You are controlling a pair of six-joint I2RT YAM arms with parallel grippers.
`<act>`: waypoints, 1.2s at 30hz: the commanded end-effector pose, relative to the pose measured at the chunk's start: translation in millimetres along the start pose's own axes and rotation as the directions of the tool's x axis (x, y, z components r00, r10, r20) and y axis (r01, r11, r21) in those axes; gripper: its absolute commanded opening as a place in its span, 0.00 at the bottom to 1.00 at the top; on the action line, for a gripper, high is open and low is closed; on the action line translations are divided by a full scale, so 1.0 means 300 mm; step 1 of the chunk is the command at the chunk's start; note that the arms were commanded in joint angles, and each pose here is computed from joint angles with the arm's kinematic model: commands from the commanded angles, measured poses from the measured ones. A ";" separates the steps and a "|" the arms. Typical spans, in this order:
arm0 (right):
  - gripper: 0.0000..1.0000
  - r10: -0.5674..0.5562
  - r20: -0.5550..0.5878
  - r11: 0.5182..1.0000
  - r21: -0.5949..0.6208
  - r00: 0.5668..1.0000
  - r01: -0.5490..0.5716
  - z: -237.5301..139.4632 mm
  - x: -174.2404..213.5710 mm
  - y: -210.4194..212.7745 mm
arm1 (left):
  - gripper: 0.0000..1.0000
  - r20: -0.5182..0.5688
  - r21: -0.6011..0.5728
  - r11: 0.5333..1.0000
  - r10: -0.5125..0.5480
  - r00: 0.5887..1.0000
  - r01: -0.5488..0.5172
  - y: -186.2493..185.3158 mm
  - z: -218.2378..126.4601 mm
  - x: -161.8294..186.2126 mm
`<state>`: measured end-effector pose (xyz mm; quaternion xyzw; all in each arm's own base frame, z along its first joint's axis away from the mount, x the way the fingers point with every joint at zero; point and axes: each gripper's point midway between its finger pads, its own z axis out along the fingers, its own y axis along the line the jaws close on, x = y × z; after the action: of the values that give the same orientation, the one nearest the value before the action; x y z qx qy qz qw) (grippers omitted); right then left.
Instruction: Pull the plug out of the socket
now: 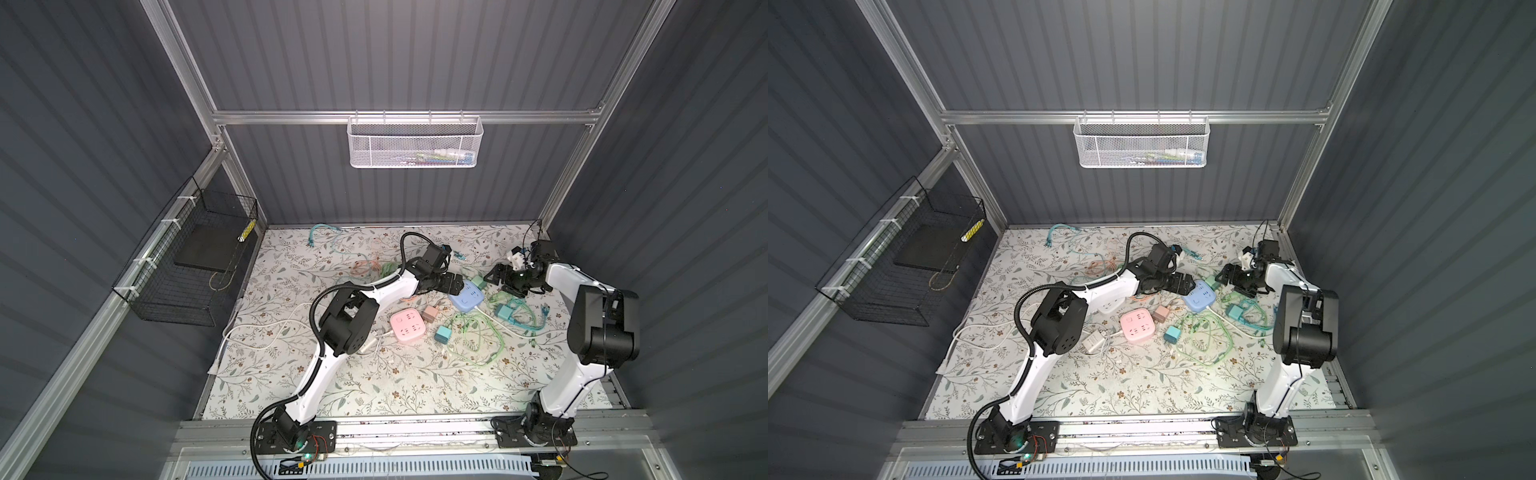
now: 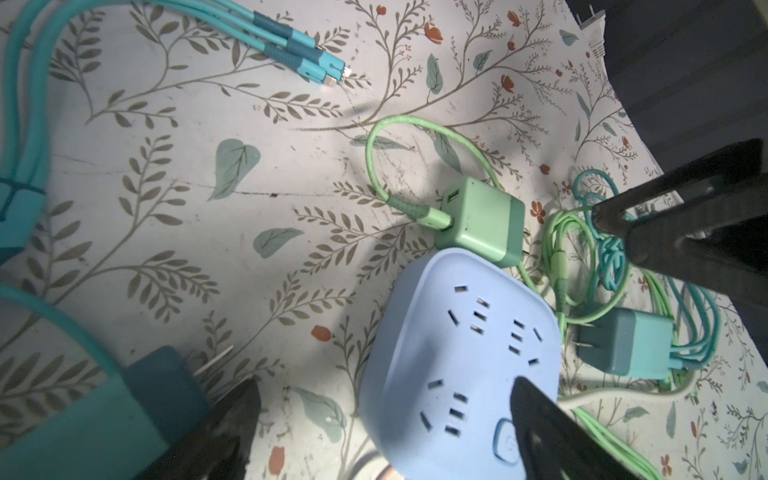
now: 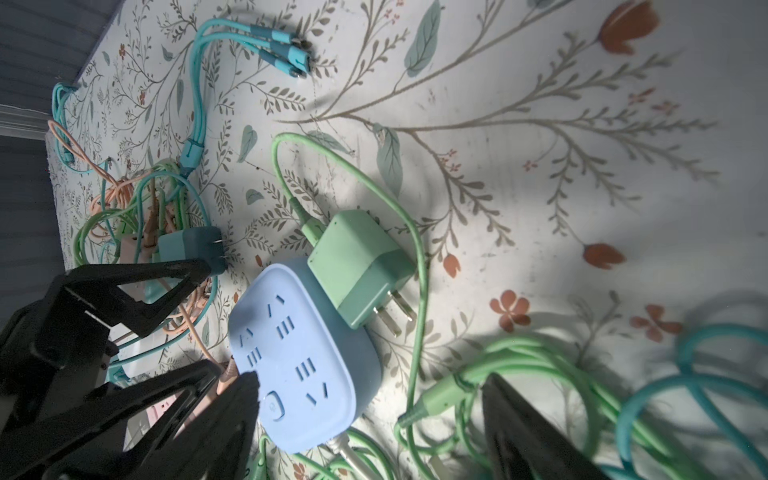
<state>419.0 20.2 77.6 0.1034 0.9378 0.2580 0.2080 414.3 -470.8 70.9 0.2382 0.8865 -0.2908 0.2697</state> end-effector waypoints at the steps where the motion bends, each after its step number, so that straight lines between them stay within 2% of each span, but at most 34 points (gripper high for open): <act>1: 0.99 -0.041 0.064 0.999 0.011 0.997 0.040 -0.053 -0.018 0.018 | 0.95 0.057 0.005 0.999 0.035 0.998 -0.035 -0.042 -0.079 -0.071; 6: 0.99 -0.115 0.183 0.993 0.025 0.976 0.113 -0.122 -0.038 0.048 | 1.00 0.087 -0.026 0.998 0.054 0.995 -0.052 -0.038 -0.112 -0.086; 9: 0.99 -0.176 0.284 0.984 0.051 0.943 0.168 -0.176 -0.044 0.064 | 1.00 0.113 -0.053 0.997 0.067 0.991 -0.062 -0.031 -0.143 -0.097; 14: 0.99 -0.256 0.454 0.967 0.117 0.853 0.227 -0.267 -0.044 0.077 | 1.00 0.151 -0.091 0.993 0.083 0.985 -0.069 -0.019 -0.198 -0.112; 19: 0.99 -0.299 0.576 0.954 0.200 0.761 0.224 -0.330 -0.040 0.053 | 1.00 0.199 -0.130 0.989 0.090 0.976 -0.065 -0.001 -0.252 -0.116; 27: 0.99 -0.376 0.662 0.926 0.277 0.649 0.255 -0.339 -0.015 0.018 | 1.00 0.249 -0.236 0.969 0.127 0.960 -0.066 0.056 -0.367 -0.096; 30: 0.99 -0.405 0.683 0.914 0.322 0.608 0.247 -0.339 -0.013 -0.010 | 1.00 0.264 -0.304 0.951 0.143 0.954 -0.059 0.110 -0.435 -0.044; 34: 0.99 -0.406 0.698 0.913 0.339 0.590 0.228 -0.313 0.005 -0.047 | 1.00 0.310 -0.399 0.917 0.165 0.936 -0.030 0.186 -0.553 0.002; 36: 0.99 -0.400 0.721 0.916 0.332 0.566 0.225 -0.308 0.011 -0.052 | 1.00 0.308 -0.457 0.889 0.184 0.933 -0.024 0.226 -0.605 0.028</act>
<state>369.3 -26.1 123.9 0.0577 0.8131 0.0680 0.5752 377.7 -329.7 143.4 0.1849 0.8685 -0.1458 0.4361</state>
